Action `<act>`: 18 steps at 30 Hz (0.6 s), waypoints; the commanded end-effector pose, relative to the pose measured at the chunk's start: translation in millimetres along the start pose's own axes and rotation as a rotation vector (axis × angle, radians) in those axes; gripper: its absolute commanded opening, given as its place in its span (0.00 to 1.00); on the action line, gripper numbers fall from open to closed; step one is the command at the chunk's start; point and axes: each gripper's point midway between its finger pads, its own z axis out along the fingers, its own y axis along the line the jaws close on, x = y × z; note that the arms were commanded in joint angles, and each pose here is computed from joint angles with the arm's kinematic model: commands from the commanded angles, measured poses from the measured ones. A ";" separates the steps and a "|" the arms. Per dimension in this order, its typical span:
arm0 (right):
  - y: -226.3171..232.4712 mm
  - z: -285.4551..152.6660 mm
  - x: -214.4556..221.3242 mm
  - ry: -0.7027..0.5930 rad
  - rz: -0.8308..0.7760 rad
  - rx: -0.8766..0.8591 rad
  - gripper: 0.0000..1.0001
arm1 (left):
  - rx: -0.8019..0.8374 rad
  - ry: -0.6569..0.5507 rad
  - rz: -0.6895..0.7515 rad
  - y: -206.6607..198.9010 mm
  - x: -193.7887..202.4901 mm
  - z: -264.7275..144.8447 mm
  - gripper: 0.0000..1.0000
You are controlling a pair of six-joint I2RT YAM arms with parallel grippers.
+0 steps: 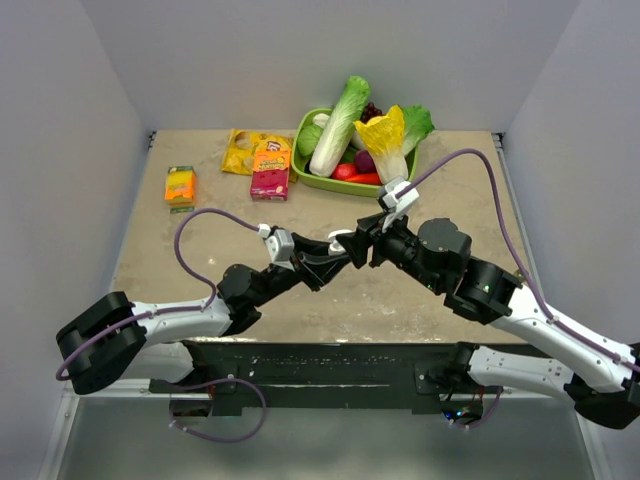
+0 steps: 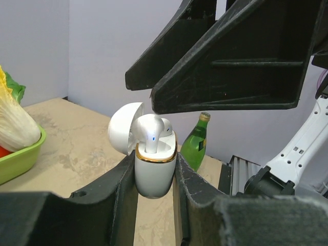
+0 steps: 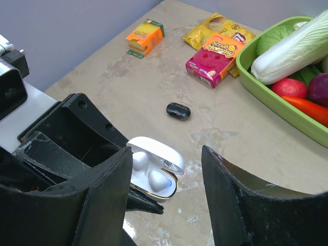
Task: Insert the wireless bluetooth earbuds into the charging case
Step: Place the earbud in the charging case.
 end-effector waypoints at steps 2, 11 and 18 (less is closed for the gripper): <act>-3.2 -5.1 -23.6 -0.068 0.002 0.019 0.60 | 0.040 -0.071 0.041 -8.3 -18.5 0.0 0.00; -2.7 -0.8 -5.7 -0.018 -0.001 0.016 0.58 | 0.048 -0.094 0.054 -10.4 -24.8 -1.3 0.00; -4.5 0.9 4.8 0.013 -0.003 0.023 0.57 | 0.055 -0.111 0.071 -12.0 -29.1 -3.5 0.00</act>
